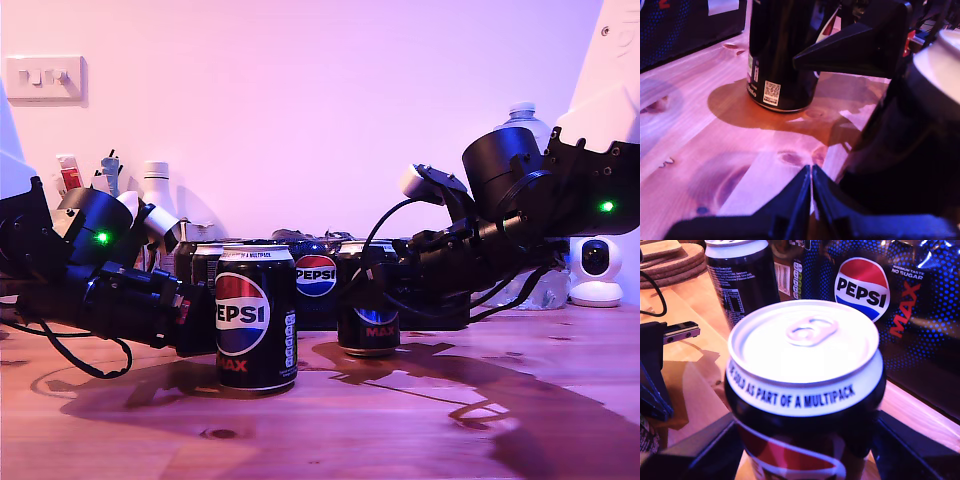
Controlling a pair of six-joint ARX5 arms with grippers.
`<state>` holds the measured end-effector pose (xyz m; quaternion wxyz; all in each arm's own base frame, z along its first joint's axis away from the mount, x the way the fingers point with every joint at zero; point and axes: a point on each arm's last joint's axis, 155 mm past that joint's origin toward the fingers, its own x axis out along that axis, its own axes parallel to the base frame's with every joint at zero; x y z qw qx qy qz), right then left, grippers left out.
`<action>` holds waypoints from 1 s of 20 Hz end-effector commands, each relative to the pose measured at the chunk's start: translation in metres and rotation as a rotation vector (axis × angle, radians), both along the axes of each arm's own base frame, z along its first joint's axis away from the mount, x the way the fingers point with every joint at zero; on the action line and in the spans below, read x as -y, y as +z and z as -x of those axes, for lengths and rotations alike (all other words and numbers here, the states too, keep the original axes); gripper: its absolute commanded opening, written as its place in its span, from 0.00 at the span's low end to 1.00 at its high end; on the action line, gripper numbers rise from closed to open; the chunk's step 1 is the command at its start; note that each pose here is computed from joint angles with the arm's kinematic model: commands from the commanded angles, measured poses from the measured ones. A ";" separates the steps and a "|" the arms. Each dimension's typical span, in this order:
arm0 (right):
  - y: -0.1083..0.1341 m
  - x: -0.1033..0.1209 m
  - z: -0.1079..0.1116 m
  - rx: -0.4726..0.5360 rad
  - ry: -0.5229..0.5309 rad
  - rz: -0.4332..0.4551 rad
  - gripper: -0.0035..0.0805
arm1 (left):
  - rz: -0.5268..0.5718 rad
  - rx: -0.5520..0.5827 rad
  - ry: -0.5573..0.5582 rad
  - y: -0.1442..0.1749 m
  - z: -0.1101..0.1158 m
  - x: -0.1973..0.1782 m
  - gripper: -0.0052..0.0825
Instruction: Stack up the Pepsi cans on top of each other
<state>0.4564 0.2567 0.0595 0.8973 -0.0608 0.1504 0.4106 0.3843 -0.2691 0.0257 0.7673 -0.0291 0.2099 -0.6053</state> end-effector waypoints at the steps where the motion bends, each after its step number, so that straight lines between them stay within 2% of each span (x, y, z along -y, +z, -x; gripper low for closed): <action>1: 0.018 0.007 -0.006 0.048 -0.015 -0.024 0.50 | -0.028 0.065 -0.015 0.028 0.014 0.032 0.03; 5: 0.017 0.007 -0.005 0.043 -0.015 -0.022 0.50 | -0.025 0.111 0.066 0.039 -0.012 0.021 0.03; 8: 0.017 0.007 -0.005 0.040 -0.016 -0.024 0.50 | -0.025 0.109 0.098 0.042 -0.022 0.016 0.03; 16: 0.015 0.007 -0.005 0.031 -0.016 -0.021 0.50 | -0.026 0.099 0.108 0.042 -0.024 0.012 0.03; 20: 0.014 0.007 -0.004 0.027 -0.017 -0.020 0.50 | -0.029 0.035 0.063 0.034 -0.010 0.015 0.03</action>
